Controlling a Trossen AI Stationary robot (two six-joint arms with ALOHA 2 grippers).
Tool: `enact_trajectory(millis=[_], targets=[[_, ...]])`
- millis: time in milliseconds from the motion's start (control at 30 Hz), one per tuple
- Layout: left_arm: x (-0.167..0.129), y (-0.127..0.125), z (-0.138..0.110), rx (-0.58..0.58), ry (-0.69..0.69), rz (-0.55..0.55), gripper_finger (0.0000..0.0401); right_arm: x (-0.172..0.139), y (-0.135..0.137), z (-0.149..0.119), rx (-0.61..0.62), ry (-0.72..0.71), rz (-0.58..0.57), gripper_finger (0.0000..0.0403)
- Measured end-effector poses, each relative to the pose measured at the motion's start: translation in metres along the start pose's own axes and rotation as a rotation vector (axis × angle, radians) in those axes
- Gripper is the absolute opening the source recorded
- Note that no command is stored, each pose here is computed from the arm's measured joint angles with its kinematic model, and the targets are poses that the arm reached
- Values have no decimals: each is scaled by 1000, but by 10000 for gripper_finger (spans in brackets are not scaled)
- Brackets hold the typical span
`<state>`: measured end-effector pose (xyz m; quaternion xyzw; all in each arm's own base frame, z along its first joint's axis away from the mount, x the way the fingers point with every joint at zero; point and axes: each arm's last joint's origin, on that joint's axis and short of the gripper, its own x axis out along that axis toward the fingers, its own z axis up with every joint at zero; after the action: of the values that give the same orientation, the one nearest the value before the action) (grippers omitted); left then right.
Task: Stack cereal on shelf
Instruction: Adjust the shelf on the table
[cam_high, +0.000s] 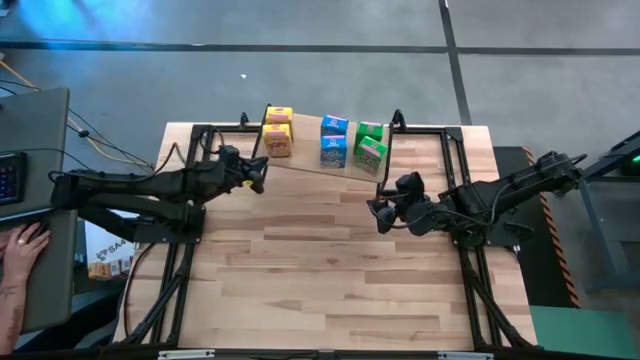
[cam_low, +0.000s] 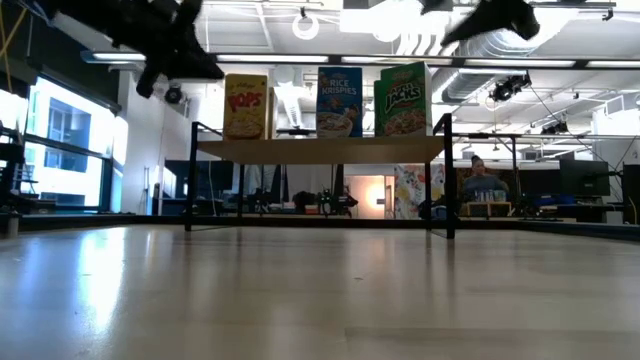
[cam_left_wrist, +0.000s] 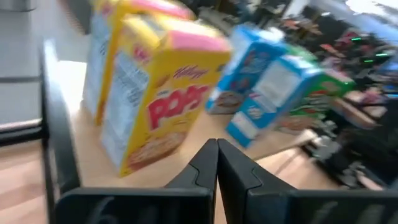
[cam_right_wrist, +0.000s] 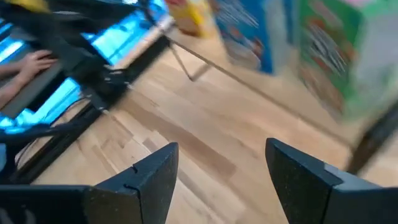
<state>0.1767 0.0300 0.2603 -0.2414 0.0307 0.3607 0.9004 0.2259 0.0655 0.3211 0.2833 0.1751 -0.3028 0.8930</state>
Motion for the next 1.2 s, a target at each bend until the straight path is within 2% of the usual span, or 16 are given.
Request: enact_trajectory(millis=[100,200,267,333,400,467,533,633,733,867,1200], targets=[[-13,-3,6,18,-23,-73,0,-1,-11,-7,116,80,-84,236],[-23,-5,10,36,-43,-124,0,0,-24,-18,156,184,-209,229],[-27,-5,12,47,-54,-142,0,0,-29,-23,158,241,-274,208],[-29,-5,14,50,-61,-152,0,2,-33,-28,160,268,-303,170],[-31,-5,14,48,-65,-157,0,9,-38,-38,187,276,-297,116],[-32,-6,15,42,-71,-166,0,20,-46,-54,240,290,-272,48],[-33,-8,15,54,-76,-183,0,35,-55,-72,300,275,-218,15],[-35,-12,18,58,-95,-245,0,59,-68,-92,455,209,-88,20],[-36,-14,21,64,-104,-299,0,72,-80,-102,574,110,32,4],[-37,-17,22,58,-100,-354,0,80,-99,-104,663,-26,32,3],[-37,-19,21,71,-60,-438,0,91,-113,-91,672,-109,-28,0]])
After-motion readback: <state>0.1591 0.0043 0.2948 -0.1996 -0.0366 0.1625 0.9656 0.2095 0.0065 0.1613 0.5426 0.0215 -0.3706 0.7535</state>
